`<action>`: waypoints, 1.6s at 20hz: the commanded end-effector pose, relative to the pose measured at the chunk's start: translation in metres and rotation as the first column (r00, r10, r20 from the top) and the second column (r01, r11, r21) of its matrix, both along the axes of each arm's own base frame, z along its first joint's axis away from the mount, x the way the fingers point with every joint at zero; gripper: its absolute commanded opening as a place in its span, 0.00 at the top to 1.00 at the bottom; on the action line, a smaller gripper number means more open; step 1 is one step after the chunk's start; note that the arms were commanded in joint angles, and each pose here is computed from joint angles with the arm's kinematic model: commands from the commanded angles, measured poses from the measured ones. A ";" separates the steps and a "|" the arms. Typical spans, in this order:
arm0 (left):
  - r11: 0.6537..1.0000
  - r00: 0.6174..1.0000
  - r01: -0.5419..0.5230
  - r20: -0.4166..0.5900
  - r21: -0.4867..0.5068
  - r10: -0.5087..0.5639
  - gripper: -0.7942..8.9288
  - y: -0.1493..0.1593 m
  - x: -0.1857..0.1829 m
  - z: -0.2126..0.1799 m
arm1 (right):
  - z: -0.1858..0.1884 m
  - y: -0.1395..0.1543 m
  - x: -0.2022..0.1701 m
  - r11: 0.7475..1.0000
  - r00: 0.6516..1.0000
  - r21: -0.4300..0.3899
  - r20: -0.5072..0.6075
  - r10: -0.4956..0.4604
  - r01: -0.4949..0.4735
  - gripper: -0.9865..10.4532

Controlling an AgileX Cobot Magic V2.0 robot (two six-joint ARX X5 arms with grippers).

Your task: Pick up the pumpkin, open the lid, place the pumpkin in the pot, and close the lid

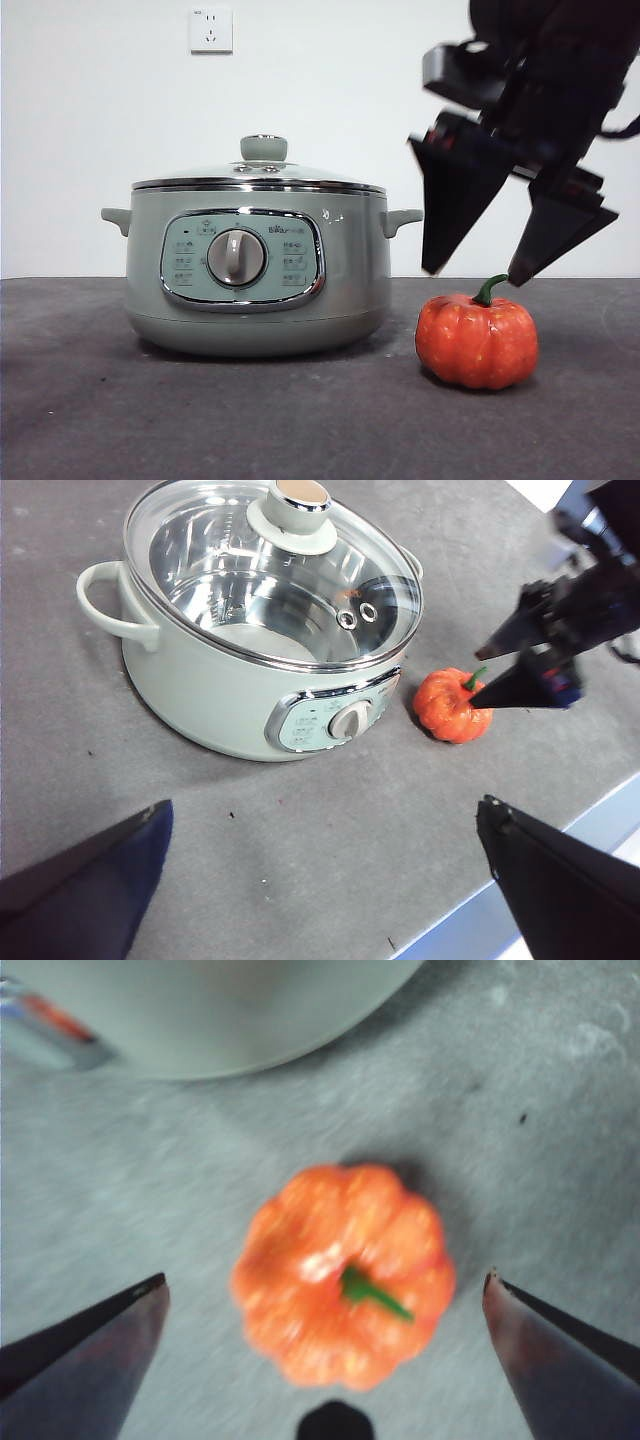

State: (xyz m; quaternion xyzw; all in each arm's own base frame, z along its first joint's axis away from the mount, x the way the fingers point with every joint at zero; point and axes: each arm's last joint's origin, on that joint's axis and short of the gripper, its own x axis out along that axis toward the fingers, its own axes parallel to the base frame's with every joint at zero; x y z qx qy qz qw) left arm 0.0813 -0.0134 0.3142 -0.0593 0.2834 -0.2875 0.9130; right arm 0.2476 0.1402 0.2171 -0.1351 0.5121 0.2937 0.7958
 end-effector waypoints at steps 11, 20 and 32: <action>1.000 1.000 0.006 0.011 0.002 -0.006 0.10 0.000 0.000 0.001 | -0.039 0.013 0.014 0.997 0.997 -0.069 -0.072 -0.029 0.024 0.46; 1.000 0.999 0.000 0.036 -0.002 0.000 0.11 0.000 0.002 0.003 | -0.028 0.010 0.010 0.996 0.994 -0.049 -0.075 -0.077 0.074 0.92; 0.994 0.991 0.107 0.082 0.015 -0.108 0.11 -0.029 0.095 0.041 | 0.097 -0.033 -0.066 0.973 0.946 0.221 0.299 -0.124 0.058 0.92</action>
